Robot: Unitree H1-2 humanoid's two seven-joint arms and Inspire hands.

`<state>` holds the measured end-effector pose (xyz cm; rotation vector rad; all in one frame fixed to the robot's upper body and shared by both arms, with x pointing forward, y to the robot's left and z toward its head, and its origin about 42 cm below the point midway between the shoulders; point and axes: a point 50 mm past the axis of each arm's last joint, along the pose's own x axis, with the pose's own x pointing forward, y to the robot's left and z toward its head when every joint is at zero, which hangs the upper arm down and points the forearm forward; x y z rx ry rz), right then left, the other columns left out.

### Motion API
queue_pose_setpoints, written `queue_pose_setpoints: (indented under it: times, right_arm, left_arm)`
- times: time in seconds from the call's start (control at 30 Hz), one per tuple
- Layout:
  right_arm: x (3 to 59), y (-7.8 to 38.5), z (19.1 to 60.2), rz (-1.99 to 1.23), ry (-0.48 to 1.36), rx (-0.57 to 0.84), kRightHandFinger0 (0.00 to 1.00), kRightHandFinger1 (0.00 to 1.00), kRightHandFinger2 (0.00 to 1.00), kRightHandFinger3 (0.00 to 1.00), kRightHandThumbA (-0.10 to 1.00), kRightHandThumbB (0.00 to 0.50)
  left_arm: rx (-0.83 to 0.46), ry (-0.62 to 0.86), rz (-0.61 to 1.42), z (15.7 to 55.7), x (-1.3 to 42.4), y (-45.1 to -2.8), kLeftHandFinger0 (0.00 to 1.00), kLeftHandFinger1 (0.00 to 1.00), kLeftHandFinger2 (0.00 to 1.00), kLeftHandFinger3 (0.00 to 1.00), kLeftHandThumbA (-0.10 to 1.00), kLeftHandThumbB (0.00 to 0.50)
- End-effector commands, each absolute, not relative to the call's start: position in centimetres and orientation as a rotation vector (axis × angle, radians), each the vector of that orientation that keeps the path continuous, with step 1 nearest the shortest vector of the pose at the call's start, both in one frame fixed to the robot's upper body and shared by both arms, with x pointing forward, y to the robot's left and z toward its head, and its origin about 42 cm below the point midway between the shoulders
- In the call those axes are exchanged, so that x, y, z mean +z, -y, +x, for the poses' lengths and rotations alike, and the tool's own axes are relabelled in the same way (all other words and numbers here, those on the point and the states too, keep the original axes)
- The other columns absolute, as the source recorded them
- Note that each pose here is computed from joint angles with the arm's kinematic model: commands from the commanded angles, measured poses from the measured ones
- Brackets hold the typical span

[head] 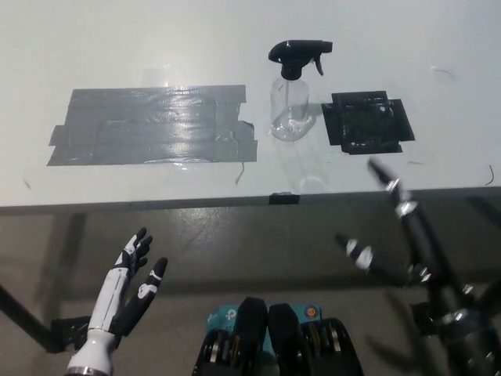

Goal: The robot grabs the black lid of the spray bottle on the desk and places it on the black area of the desk

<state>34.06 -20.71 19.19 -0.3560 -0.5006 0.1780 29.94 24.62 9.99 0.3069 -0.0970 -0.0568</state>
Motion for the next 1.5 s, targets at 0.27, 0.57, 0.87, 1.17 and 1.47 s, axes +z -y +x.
queue_pose_setpoints:
  times: [0.27,0.57,0.87,1.17,1.47]
  right_arm:
    - [33.9,21.3,44.3,-0.373,0.587,0.206,1.0,1.0,1.0,1.0,0.84,0.406]
    - [40.3,19.2,53.0,-0.258,0.352,0.388,1.0,1.0,1.0,1.0,0.75,0.408]
    - [43.2,16.0,58.2,-0.34,0.147,0.483,1.0,1.0,1.0,1.0,0.72,0.5]
    - [43.6,14.1,59.8,-0.585,-0.016,0.576,1.0,1.0,1.0,1.0,0.77,0.5]
    - [42.5,13.5,60.1,-0.767,-0.058,0.572,1.0,1.0,1.0,1.0,0.67,0.5]
  left_arm:
    - [-0.039,0.113,0.315,27.9,9.7,-23.9,1.0,1.0,1.0,1.0,0.79,0.106]
    - [-0.048,0.126,0.303,28.2,9.9,-23.8,1.0,1.0,1.0,1.0,0.75,0.092]
    - [-0.048,0.145,0.307,28.6,10.2,-23.7,1.0,1.0,1.0,1.0,0.77,0.112]
    - [-0.054,0.149,0.3,28.9,10.4,-23.5,1.0,1.0,1.0,1.0,0.78,0.13]
    - [-0.058,0.159,0.302,29.3,10.8,-23.4,1.0,1.0,1.0,1.0,0.76,0.122]
